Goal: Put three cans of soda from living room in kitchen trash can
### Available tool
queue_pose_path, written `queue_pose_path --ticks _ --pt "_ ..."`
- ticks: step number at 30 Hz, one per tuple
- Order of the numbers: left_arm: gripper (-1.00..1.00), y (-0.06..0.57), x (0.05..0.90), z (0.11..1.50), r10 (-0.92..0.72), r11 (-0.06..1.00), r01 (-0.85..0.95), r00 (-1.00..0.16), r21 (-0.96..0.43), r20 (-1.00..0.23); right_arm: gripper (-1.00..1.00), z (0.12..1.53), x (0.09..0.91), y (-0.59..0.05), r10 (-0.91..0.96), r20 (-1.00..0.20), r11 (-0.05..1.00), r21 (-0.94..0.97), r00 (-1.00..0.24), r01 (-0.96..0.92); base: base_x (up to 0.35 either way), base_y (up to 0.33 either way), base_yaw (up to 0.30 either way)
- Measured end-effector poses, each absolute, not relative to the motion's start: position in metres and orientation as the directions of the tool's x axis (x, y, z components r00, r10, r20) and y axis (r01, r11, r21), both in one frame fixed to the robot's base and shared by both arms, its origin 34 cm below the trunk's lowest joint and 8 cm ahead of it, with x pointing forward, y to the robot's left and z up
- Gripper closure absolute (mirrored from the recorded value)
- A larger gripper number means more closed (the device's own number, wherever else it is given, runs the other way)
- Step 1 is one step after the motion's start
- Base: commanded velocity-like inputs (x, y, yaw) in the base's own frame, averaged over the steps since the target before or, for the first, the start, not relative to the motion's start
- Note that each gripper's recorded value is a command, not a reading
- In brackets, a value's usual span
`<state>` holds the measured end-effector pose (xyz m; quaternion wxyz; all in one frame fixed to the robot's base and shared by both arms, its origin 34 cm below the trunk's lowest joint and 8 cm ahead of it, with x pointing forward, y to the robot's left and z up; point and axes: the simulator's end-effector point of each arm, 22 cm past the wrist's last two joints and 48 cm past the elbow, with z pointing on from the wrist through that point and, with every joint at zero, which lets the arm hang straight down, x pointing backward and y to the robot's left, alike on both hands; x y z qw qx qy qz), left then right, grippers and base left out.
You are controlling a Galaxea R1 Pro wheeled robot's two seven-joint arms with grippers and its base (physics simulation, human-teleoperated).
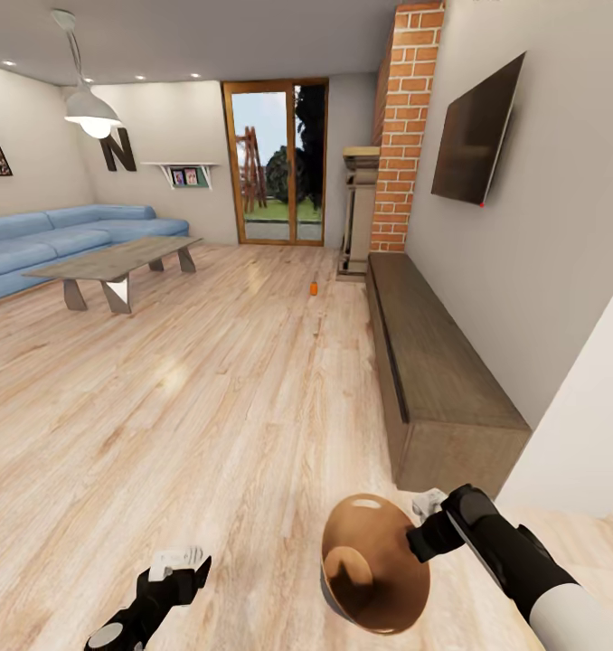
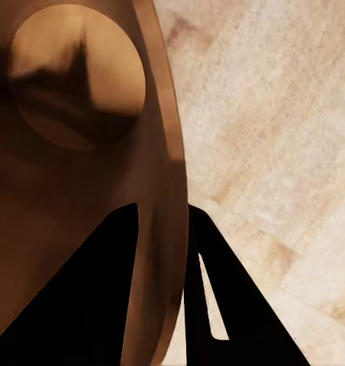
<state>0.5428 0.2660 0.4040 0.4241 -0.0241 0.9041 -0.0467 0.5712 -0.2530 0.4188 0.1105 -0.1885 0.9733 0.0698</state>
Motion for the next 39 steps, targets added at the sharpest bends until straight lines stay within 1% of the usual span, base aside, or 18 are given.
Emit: queue_pose_path --ticks 6,10,19,26,35,39 --pt "-1.00 0.268 0.561 0.432 -0.079 0.995 0.006 -0.591 -0.102 -0.803 1.00 0.418 0.572 -0.254 -0.371 -0.243 0.914 0.075 -0.896 -0.399 0.009 0.000 0.000" --pt "-1.00 0.269 0.568 0.439 -0.074 0.995 0.010 -0.620 -0.102 -0.781 1.00 0.418 0.572 -0.252 -0.366 -0.246 0.914 0.087 -0.897 -0.397 0.175 0.027 0.000" --pt "-1.00 0.265 0.599 0.469 -0.074 0.993 0.031 -0.609 -0.117 -0.790 1.00 0.418 0.572 -0.251 -0.371 -0.248 0.912 0.082 -0.895 -0.401 0.289 0.060 0.000" --pt "-1.00 0.254 0.600 0.468 -0.071 0.986 0.074 -0.617 -0.148 -0.784 1.00 0.419 0.572 -0.251 -0.369 -0.250 0.912 0.086 -0.895 -0.401 0.322 0.071 0.000" --pt "-1.00 0.252 0.600 0.469 -0.072 0.985 0.078 -0.616 -0.152 -0.785 1.00 0.419 0.572 -0.249 -0.370 -0.250 0.911 0.090 -0.895 -0.401 0.316 0.064 0.000" --pt "-1.00 0.252 0.600 0.469 -0.074 0.985 0.078 -0.615 -0.154 -0.785 1.00 0.418 0.572 -0.250 -0.374 -0.249 0.911 0.083 -0.893 -0.405 0.239 0.158 0.000"
